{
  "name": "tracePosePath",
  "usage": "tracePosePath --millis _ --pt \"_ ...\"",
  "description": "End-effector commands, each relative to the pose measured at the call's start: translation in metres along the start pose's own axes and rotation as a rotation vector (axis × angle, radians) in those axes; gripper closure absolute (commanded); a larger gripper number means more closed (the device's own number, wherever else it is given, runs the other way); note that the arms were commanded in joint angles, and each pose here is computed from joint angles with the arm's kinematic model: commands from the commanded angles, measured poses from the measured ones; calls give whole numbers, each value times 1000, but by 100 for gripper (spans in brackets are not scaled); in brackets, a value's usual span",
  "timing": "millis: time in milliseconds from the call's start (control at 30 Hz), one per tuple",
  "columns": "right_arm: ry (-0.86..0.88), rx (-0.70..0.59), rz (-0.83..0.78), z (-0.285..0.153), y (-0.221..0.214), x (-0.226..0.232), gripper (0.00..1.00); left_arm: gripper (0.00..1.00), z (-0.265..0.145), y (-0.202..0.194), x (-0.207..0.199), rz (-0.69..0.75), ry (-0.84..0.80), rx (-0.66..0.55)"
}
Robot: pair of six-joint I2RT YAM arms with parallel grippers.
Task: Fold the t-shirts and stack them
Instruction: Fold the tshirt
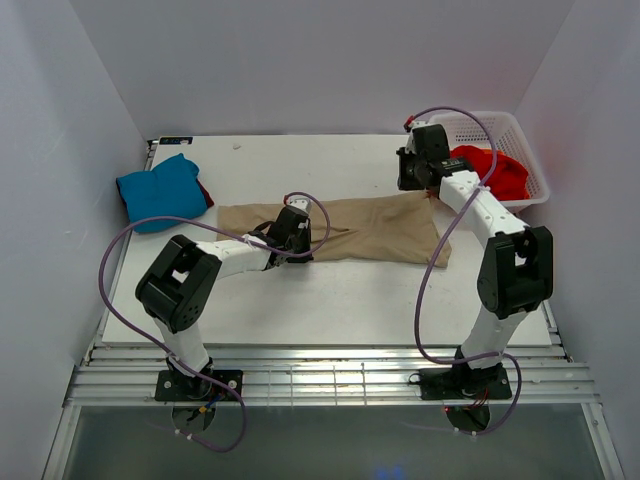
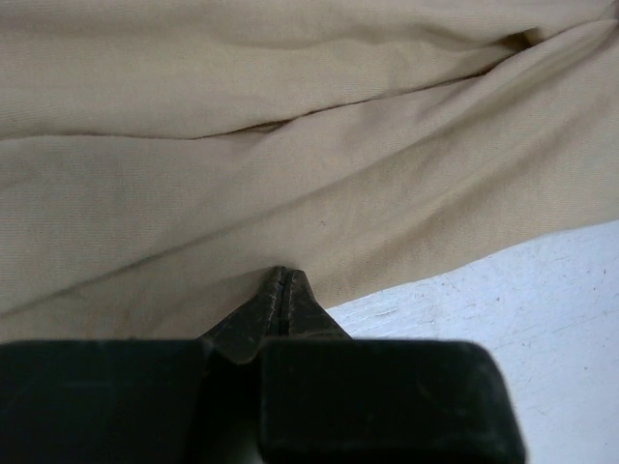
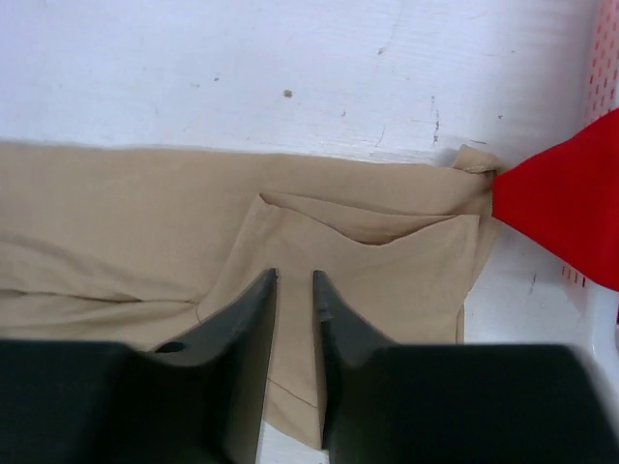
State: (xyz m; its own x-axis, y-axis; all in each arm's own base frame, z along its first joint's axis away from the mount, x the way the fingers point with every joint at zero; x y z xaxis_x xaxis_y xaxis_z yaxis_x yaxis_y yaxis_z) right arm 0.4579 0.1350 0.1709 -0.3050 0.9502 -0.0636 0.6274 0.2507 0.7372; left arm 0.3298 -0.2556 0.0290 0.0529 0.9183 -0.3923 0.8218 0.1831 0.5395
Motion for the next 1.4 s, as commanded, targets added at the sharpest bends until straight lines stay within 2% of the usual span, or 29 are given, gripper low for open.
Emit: tracePosePath --millis 0,33,133,267,500,700,900,1033,1200,1367 --pt "86 116 39 8 -39 19 88 100 -5 -36 25 24 91 114" --pt "127 174 49 8 -58 27 92 100 -7 -31 22 27 90 101" --pt "163 248 71 13 -88 36 92 100 -11 -19 19 29 97 64" --pt "188 400 100 22 -149 45 92 100 -16 -2 14 41 103 9" --pt "137 551 114 22 -204 44 92 100 -17 11 20 65 157 -37" --pt "34 596 108 12 -222 30 92 100 -33 20 33 73 217 -99" --pt "2 606 124 3 -227 26 92 100 -48 21 44 52 243 -151" --pt "-5 603 121 -2 -225 25 92 100 -60 33 51 57 272 -230" --pt "-11 595 115 -6 -222 23 92 100 -64 49 84 44 354 -278" --pt "-8 589 115 -10 -219 23 92 100 -63 67 115 -42 418 -299"
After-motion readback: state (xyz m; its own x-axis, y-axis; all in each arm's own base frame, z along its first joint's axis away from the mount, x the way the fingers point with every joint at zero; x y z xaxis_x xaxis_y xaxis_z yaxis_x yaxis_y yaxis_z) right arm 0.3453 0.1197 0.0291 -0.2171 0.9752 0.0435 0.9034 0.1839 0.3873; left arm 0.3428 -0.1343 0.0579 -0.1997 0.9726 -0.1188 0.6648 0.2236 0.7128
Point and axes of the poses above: each gripper's point midway between its finger pads, its own z axis out along the fingers, its own x axis along the line the jaws close on, y = z × x, the point moved 1 cm from there along -z, back along the fingers, and after that the axes turned 11 degrees about -z, right-handed, at the moved point
